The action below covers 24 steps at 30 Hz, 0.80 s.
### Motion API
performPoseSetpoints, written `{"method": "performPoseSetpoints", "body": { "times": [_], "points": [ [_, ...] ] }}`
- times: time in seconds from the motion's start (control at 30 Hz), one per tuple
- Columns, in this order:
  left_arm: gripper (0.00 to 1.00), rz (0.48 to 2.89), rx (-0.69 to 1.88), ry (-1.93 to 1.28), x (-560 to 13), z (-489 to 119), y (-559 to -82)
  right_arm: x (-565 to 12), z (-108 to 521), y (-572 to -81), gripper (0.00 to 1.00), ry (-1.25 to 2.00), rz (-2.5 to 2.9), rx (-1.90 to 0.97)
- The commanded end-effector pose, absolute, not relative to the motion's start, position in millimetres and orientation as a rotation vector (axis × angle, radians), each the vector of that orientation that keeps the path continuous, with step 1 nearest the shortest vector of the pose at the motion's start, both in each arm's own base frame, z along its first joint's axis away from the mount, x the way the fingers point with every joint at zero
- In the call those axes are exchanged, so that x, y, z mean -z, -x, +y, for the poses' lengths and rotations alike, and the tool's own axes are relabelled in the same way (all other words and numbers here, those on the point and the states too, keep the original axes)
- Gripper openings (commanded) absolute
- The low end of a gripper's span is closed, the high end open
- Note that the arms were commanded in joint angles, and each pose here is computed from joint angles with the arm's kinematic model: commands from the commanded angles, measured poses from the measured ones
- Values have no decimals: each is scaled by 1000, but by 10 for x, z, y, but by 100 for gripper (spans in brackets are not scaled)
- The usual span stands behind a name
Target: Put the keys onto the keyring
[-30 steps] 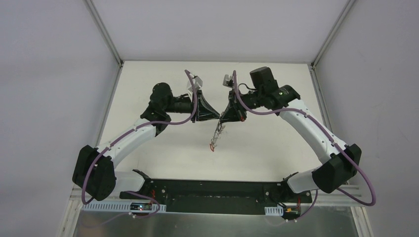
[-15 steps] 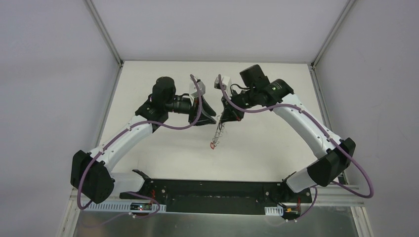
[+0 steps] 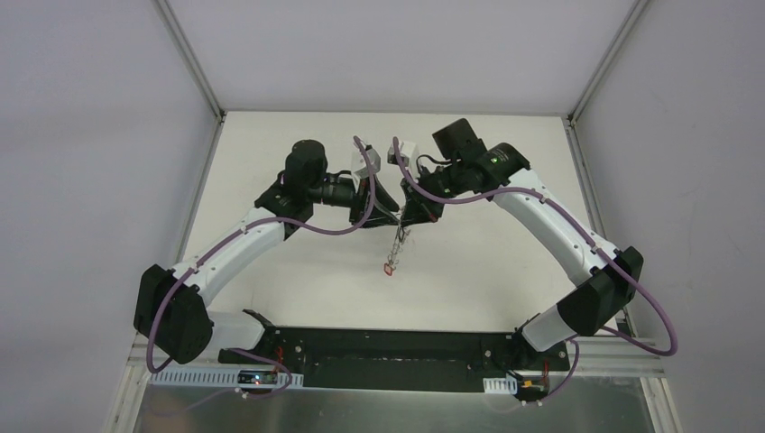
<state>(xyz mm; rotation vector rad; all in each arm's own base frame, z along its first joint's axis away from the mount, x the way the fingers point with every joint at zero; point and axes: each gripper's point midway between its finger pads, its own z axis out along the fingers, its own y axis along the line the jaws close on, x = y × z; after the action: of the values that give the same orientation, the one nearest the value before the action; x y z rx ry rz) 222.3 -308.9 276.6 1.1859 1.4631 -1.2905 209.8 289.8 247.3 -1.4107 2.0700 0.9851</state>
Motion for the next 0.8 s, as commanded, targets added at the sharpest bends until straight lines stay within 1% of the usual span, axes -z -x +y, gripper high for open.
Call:
{"method": "performPoseSetpoints", "body": {
  "times": [0.0, 0.17, 0.4, 0.63, 0.67, 0.7, 0.77],
  "points": [
    [40, 1385, 1281, -1206, -2880, -3166, -2253, -2666, 2974, -2075, 0, 1413, 2004, -1029],
    [37, 1384, 1283, -1208, -2864, -3173, -2258, -2649, 2971, -2068, 0, 1415, 1999, -1031],
    [19, 1388, 1307, -1214, -2850, -3196, -2239, -2640, 2974, -2069, 0, 1410, 2000, -1032],
    [7, 1403, 1323, -1221, -2804, -3200, -2210, -2634, 2973, -2067, 0, 1407, 1999, -1033],
    [3, 1404, 1322, -1221, -2805, -3198, -2208, -2636, 2975, -2066, 0, 1408, 1997, -1034],
    [0, 1403, 1322, -1221, -2810, -3197, -2206, -2625, 2972, -2069, 0, 1407, 2001, -1032],
    [0, 1408, 1325, -1220, -2813, -3193, -2198, -2616, 2968, -2076, 0, 1405, 2002, -1028]
  ]
}}
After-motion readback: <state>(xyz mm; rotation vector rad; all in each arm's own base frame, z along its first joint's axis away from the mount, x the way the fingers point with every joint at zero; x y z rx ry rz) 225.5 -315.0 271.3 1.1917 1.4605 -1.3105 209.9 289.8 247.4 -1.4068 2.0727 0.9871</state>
